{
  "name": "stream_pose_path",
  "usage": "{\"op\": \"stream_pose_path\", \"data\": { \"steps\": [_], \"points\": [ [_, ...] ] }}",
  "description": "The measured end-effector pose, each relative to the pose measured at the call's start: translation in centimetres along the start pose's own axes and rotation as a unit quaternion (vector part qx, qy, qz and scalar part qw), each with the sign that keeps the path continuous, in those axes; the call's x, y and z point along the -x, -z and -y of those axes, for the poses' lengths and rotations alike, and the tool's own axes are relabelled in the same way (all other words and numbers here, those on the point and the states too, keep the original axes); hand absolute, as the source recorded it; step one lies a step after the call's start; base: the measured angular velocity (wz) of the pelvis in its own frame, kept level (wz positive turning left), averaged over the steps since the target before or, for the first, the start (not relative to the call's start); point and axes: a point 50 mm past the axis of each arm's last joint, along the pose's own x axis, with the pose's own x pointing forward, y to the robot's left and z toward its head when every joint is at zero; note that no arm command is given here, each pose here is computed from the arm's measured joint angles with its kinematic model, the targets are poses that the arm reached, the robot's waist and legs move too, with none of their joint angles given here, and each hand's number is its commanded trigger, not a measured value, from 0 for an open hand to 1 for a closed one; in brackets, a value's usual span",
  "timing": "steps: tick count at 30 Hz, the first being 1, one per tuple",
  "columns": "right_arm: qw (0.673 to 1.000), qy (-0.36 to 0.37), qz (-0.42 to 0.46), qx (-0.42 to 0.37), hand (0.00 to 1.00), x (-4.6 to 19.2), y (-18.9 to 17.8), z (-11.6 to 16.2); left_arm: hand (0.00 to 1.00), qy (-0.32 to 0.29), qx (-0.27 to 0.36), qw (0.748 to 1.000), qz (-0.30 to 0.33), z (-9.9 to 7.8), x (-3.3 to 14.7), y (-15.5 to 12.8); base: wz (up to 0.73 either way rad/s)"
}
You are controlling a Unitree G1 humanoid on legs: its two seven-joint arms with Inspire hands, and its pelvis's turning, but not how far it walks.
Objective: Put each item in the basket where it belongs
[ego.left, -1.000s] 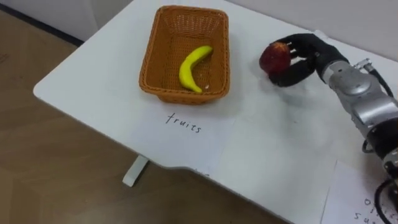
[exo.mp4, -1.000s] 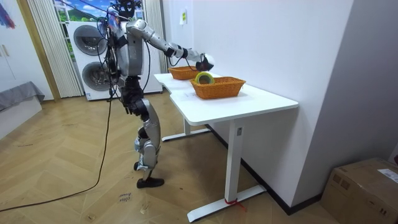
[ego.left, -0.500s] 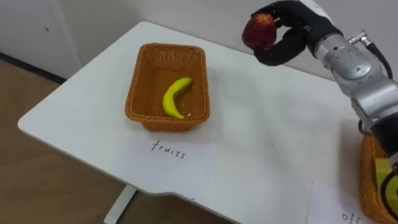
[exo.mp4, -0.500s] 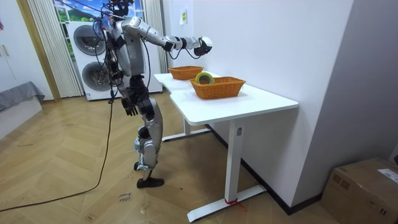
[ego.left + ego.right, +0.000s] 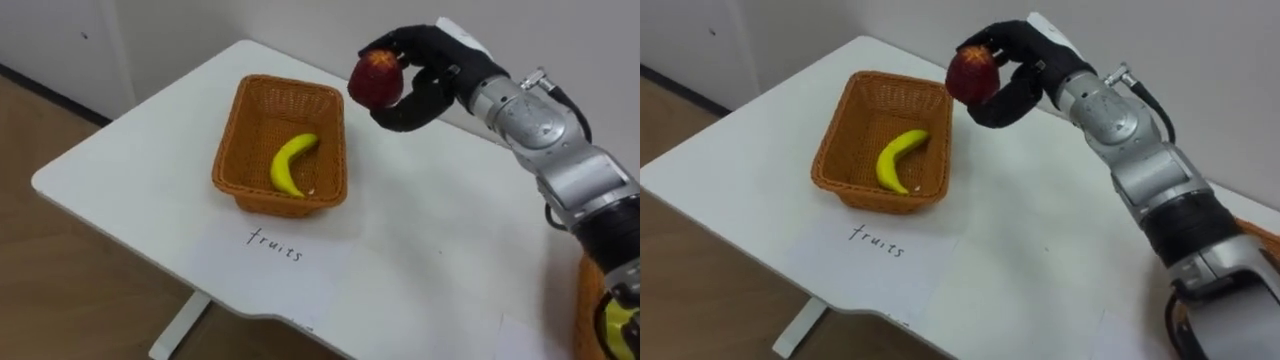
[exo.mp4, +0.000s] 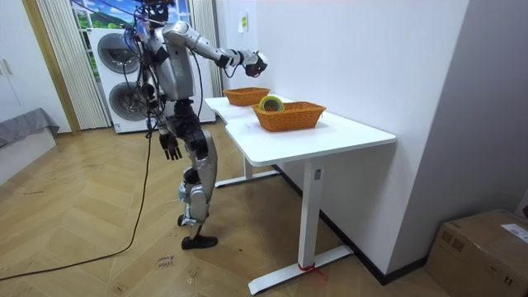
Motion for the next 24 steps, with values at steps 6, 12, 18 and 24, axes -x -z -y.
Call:
{"op": "stream_pose_path", "data": {
  "steps": [6, 12, 18, 24],
  "points": [
    [0.999, -0.016, -0.029, -0.011, 1.00, 0.8, 2.0, -1.7, 0.00, 0.007, -0.002, 1.000, -0.010, 0.8, 0.6, 1.4, 0.10],
    [0.998, -0.033, -0.059, -0.011, 1.00, 1.6, 3.8, -3.6, 0.00, 0.016, -0.002, 1.000, -0.023, 1.3, 1.0, 2.3, 0.09],
    [0.997, -0.047, -0.063, -0.007, 1.00, 1.7, 4.1, -4.8, 0.00, 0.022, -0.008, 0.999, -0.025, 1.3, 1.0, 2.5, 0.05],
    [0.994, -0.070, -0.085, -0.016, 1.00, 1.9, 5.1, -6.9, 0.00, 0.020, -0.021, 0.999, -0.031, 0.4, 1.1, 2.7, 0.11]
  ]
}}
